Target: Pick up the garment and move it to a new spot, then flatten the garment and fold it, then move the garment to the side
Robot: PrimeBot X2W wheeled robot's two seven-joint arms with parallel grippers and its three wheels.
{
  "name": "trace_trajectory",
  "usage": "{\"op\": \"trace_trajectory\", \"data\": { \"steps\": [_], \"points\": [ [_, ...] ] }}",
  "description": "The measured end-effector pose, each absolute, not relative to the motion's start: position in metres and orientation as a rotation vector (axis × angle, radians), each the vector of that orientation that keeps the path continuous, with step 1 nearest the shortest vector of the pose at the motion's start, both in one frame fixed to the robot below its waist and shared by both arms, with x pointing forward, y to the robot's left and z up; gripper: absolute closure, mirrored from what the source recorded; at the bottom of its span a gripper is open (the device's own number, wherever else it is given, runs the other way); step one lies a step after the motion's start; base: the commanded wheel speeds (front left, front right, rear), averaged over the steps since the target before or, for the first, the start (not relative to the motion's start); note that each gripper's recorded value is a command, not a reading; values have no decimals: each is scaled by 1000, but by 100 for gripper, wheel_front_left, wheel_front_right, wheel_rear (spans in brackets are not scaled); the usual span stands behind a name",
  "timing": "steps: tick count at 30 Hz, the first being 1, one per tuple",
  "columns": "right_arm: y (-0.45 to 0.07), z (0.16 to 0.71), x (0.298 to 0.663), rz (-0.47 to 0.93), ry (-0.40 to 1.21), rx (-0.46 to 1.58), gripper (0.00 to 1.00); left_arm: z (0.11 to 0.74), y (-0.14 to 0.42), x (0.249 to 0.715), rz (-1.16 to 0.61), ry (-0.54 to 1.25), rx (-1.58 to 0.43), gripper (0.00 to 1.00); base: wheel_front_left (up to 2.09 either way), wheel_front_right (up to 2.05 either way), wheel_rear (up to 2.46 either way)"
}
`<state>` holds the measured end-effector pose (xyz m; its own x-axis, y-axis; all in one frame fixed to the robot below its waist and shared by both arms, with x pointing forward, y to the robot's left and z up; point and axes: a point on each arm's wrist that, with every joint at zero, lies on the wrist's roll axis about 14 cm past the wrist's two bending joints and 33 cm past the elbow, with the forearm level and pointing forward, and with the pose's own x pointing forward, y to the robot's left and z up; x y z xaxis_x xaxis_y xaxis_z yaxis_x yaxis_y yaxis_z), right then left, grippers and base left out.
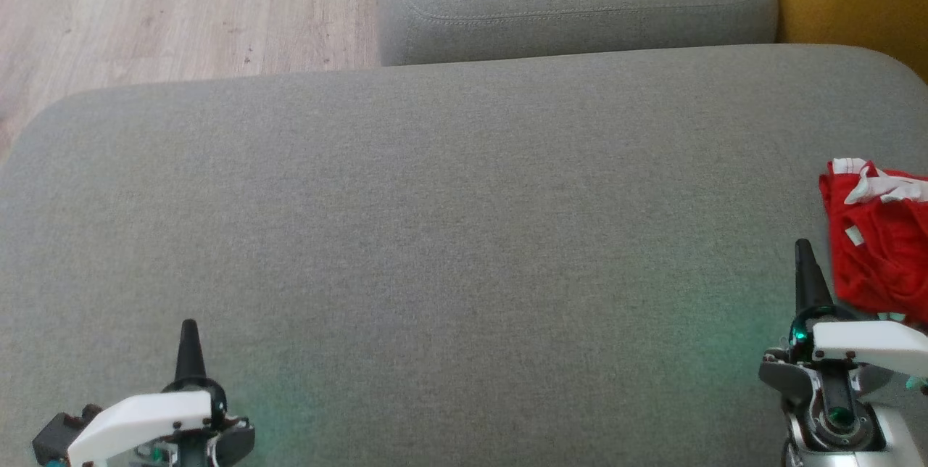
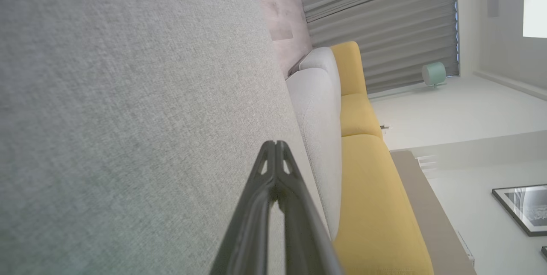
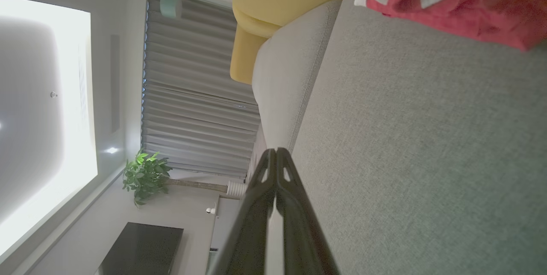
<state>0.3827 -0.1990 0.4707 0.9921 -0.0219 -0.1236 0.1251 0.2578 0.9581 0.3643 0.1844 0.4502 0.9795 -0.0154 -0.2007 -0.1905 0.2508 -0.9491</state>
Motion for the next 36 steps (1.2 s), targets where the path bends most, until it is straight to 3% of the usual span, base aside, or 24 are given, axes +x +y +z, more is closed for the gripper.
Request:
{"op": "trace_trajectory", "data": {
  "steps": [24,36],
  "points": [
    [-207,486,381,-72,29,1569,100,474,188,374,58,103,-1569,100,0,0,0],
    [-207,487,381,-70,26,1573,100,474,188,374,56,104,-1571,100,0,0,0]
  ]
}}
